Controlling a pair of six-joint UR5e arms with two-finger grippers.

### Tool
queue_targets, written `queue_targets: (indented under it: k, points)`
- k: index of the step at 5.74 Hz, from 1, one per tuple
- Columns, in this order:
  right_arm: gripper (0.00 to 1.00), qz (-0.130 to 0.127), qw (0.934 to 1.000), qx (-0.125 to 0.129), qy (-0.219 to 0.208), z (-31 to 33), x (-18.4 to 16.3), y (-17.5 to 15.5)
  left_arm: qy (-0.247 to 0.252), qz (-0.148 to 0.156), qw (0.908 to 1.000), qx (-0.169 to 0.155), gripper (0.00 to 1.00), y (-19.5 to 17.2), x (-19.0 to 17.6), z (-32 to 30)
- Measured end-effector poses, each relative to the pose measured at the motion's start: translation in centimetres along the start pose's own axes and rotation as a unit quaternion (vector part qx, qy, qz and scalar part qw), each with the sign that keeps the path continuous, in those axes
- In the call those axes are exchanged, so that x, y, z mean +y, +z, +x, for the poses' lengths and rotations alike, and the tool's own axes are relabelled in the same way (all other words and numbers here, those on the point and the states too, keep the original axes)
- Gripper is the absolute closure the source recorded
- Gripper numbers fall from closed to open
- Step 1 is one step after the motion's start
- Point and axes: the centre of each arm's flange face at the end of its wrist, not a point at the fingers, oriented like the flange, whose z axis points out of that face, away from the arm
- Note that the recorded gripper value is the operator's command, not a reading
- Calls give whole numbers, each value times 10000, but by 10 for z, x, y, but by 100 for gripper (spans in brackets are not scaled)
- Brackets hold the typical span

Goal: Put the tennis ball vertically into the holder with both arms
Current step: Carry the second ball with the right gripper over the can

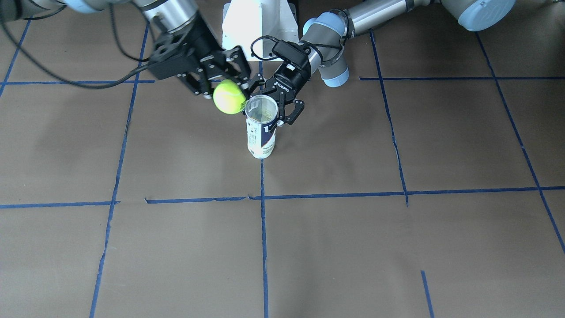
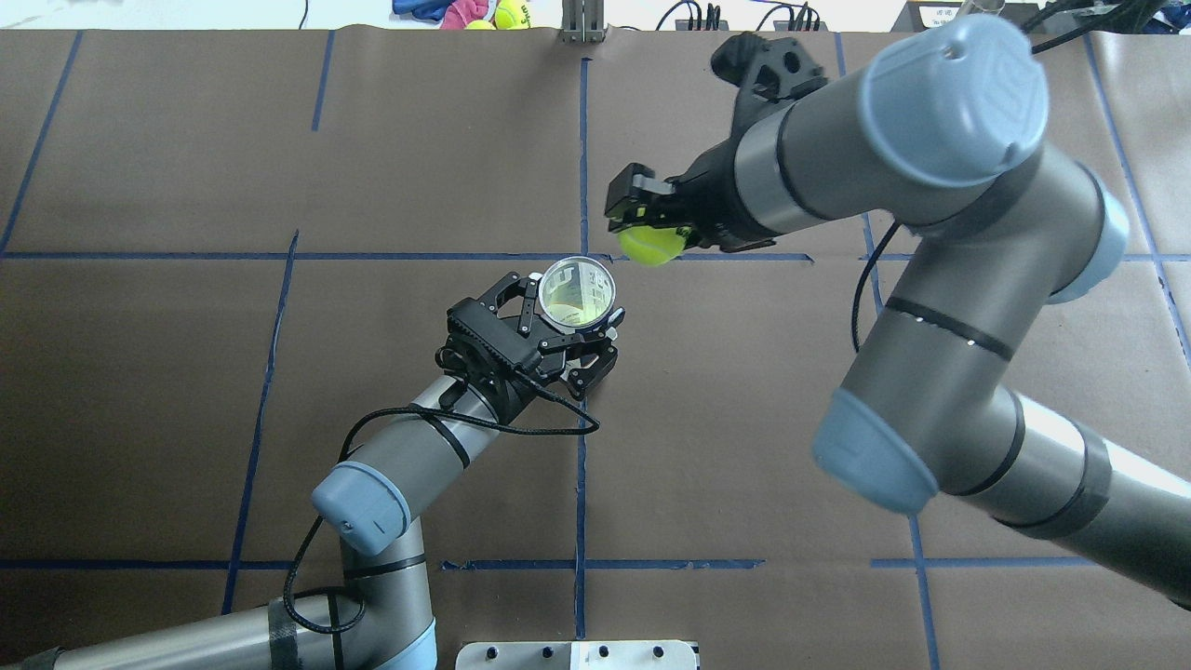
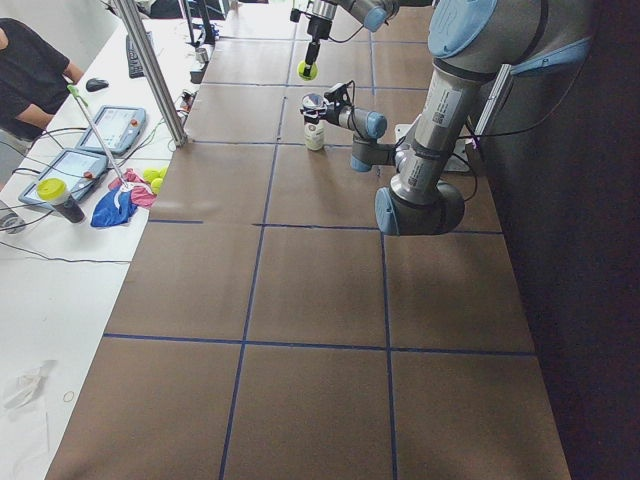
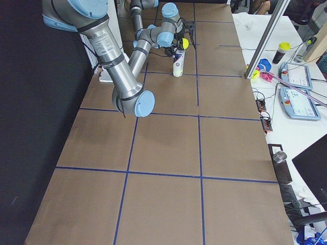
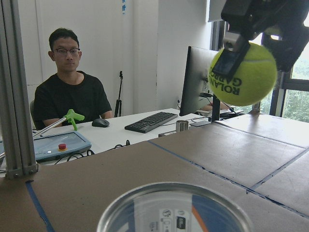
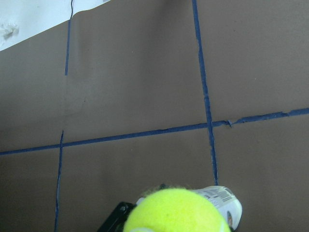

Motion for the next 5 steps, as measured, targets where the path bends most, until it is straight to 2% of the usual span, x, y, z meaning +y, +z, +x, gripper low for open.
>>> queue_targets:
  k: [1,3,4,5]
  points:
    - [89,65,9999,77,-38,-17,20,10,2,-3,10000,1,14,0,0,0]
    - [80,143,9997,161,-78,-24,33,22,-4,-5,10000,6,14,0,0,0]
    - [57,170,9996,206,-75,-24,32,26,-6,-4,10000,6,14,0,0,0]
    - [23,197,9994,264,-69,-21,31,31,-7,-7,10000,8,14,0,1,0]
